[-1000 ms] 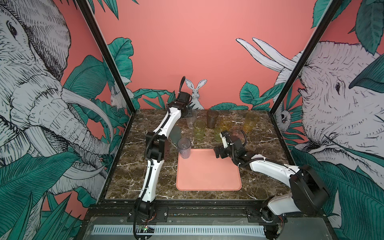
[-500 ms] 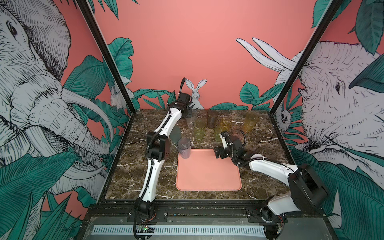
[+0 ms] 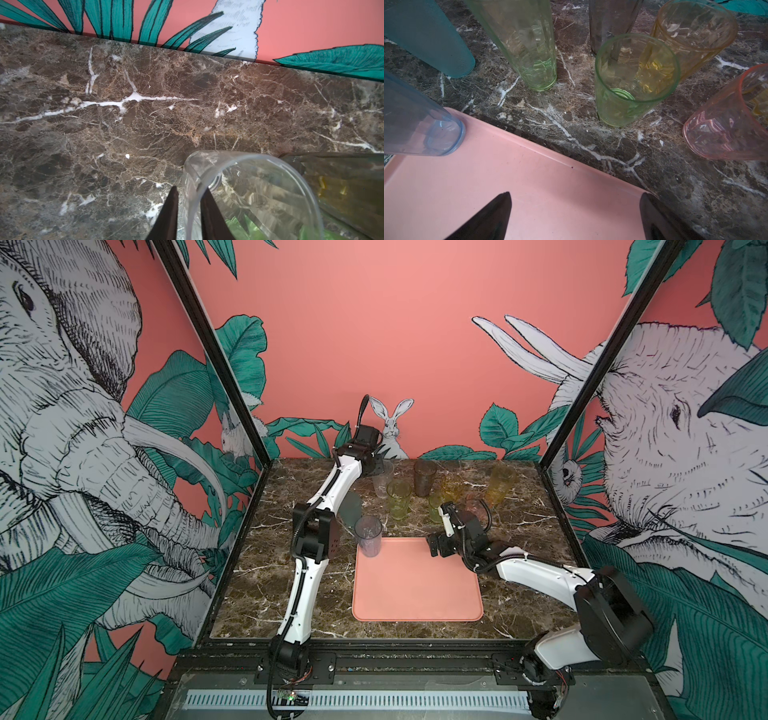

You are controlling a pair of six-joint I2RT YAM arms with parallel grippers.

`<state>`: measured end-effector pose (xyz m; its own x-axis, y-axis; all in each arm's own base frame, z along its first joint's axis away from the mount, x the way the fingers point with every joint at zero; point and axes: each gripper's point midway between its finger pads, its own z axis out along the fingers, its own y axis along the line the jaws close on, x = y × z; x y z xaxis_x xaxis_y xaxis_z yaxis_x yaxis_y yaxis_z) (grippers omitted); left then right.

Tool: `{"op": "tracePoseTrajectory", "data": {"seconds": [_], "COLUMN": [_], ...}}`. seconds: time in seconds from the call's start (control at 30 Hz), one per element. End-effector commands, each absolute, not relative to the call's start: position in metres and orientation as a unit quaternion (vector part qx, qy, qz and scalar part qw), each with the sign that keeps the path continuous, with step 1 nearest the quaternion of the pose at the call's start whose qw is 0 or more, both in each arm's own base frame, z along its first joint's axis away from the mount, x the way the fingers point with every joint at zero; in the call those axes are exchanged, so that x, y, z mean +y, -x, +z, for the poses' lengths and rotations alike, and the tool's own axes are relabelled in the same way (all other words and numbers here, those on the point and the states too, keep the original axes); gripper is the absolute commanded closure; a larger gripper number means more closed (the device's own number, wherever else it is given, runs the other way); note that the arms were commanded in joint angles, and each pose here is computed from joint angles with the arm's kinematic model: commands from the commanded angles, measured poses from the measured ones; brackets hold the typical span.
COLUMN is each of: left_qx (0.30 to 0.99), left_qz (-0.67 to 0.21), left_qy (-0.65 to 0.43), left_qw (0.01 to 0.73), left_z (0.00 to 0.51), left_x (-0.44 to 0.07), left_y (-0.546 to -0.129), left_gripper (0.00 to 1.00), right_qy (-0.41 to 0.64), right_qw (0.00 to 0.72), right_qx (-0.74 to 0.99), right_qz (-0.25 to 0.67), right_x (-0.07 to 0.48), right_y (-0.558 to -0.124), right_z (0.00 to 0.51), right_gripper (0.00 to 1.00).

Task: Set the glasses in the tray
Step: 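Lower the left gripper onto the plain clear glass rim and grasp it, then lift the plain clear glass off the table with the left gripper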

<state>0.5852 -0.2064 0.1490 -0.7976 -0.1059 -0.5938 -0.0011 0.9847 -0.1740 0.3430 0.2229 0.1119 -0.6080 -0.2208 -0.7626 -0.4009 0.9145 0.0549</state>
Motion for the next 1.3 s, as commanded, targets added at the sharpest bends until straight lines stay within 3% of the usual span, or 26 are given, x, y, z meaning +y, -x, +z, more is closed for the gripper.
{"op": "tracePoseTrajectory", "data": {"seconds": [0.0, 0.83, 1.27], "left_qx": [0.942, 0.944, 0.946], "left_qz": [-0.088, -0.089, -0.082], "left_qy": [0.034, 0.05, 0.042], "left_qw": [0.323, 0.313, 0.312], "left_z": [0.159, 0.17, 0.206], "left_x": [-0.203, -0.182, -0.171], "left_y": [-0.587, -0.582, -0.555], "left_gripper": [0.81, 1.0, 1.0], "right_qy": [0.173, 0.175, 0.175], "right_qw": [0.415, 0.402, 0.401], "right_qx": [0.886, 0.891, 0.891], "right_qz": [0.117, 0.12, 0.119], "right_x": [0.23, 0.234, 0.234], "right_y": [-0.348, -0.35, -0.35], "right_z": [0.121, 0.113, 0.113], "right_gripper": [0.02, 0.02, 0.02]}}
